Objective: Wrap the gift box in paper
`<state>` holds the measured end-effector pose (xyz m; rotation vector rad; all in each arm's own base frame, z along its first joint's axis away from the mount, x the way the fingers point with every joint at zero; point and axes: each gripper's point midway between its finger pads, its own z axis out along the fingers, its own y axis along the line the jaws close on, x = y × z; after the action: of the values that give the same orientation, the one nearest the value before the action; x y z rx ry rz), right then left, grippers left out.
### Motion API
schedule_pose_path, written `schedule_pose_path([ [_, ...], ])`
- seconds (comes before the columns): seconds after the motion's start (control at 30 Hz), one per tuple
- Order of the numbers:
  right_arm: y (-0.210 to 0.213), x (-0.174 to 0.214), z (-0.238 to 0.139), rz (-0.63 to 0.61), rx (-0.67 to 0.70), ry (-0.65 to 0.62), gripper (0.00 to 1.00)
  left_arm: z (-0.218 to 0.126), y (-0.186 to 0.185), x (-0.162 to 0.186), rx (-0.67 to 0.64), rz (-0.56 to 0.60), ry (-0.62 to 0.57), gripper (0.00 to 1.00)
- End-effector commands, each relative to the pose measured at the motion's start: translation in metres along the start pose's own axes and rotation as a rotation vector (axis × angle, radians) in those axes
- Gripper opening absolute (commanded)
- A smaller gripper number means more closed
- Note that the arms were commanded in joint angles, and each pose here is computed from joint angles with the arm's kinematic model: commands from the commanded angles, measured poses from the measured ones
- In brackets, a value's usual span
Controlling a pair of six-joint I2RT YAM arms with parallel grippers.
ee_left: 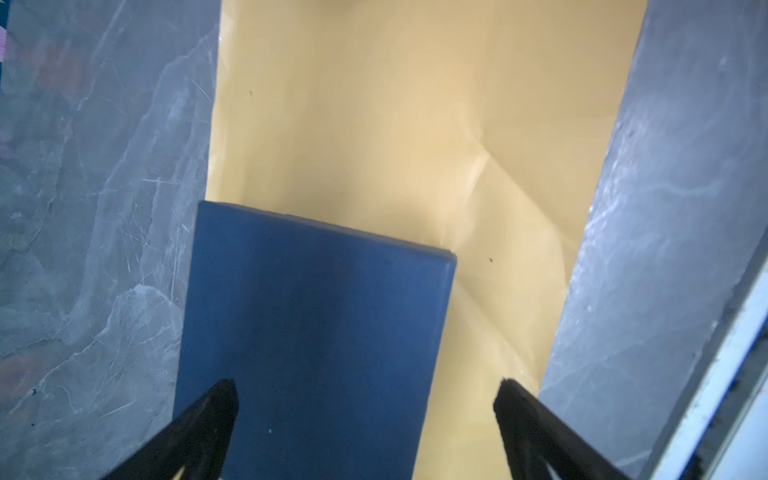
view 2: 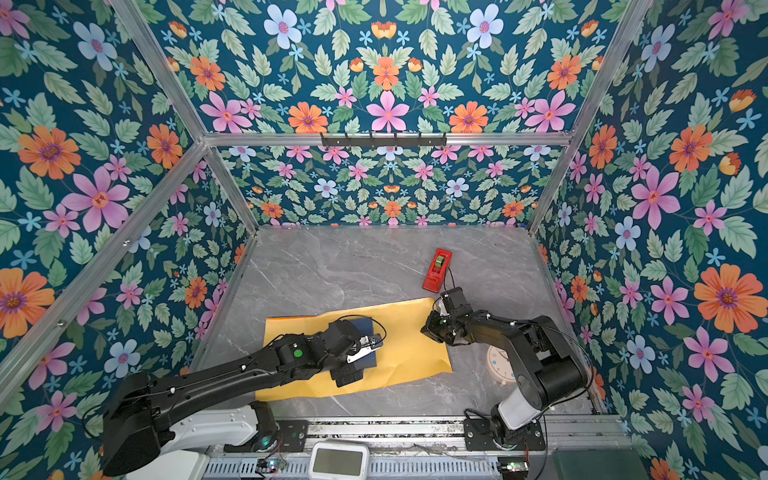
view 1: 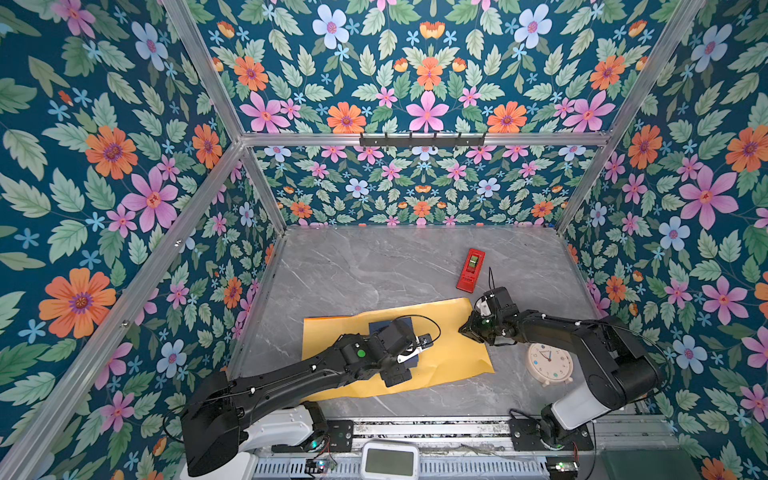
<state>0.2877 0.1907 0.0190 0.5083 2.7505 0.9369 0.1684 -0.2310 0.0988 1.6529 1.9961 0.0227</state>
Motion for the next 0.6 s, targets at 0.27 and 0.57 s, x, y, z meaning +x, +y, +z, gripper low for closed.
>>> schedule_pose_path([
  [0.27, -0.027, 0.006, 0.002, 0.028, 0.106, 0.003, 0.17, 0.008, 0.005, 0.029, -0.055, 0.186, 0.110, 0.99],
  [0.57, -0.029, 0.008, 0.003, 0.035, 0.109, 0.008, 0.17, 0.007, 0.012, 0.031, -0.098, 0.211, 0.114, 0.99],
])
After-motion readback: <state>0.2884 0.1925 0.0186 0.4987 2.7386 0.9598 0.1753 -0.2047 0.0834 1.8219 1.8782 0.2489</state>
